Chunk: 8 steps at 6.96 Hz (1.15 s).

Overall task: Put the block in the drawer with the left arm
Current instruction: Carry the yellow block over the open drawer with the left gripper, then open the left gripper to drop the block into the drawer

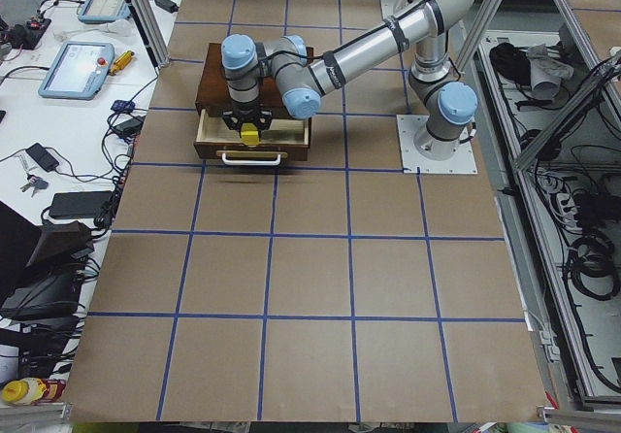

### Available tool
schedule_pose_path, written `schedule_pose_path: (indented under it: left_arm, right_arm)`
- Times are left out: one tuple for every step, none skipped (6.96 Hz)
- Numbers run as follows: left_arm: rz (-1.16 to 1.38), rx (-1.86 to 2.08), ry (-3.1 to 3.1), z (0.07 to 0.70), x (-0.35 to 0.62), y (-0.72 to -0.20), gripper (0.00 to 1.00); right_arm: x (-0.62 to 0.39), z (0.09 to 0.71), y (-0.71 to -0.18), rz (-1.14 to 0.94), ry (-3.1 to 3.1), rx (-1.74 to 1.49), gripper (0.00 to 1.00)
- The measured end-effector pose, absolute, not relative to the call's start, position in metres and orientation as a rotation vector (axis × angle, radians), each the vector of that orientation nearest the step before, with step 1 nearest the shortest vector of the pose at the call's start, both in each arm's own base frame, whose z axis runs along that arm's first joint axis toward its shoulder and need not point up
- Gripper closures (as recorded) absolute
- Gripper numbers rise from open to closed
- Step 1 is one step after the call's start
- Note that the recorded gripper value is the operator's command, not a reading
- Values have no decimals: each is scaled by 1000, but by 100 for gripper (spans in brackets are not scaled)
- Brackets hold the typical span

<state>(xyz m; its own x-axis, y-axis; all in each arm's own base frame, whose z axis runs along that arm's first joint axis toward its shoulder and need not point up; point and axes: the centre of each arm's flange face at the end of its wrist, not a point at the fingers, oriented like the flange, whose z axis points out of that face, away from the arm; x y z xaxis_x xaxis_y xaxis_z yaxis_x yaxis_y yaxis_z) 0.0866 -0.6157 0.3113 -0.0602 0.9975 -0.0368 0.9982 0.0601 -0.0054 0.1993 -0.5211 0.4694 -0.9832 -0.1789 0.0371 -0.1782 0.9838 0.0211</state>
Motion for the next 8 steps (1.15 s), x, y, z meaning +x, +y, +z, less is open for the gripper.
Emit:
schedule_pose_path:
  left_arm:
    - [-50,2137,2271,312,86,-616,15]
    - [-52,2134,2270,315,86,-616,2]
    - [-56,2131,2264,323,85,-614,0]
    - [-54,2131,2261,335,81,-610,0]
    - [-47,2135,2277,358,74,-603,0]
    - [-45,2118,2316,390,69,-594,0]
    - [-46,2079,2369,422,62,-580,0]
    - [-39,2045,2413,451,54,-559,0]
  right_arm:
    - [199,469,-521,-27,-3090,278,0]
    - [199,469,-521,-27,-3090,278,0]
    - [199,469,-521,-27,-3090,279,0]
    - [199,469,-521,-27,-3090,278,0]
    - [199,469,-521,-27,-3090,278,0]
    - [199,469,-521,-27,-3091,278,0]
    - [199,469,-521,-27,-3091,278,0]
    - [199,469,-521,-27,-3091,278,0]
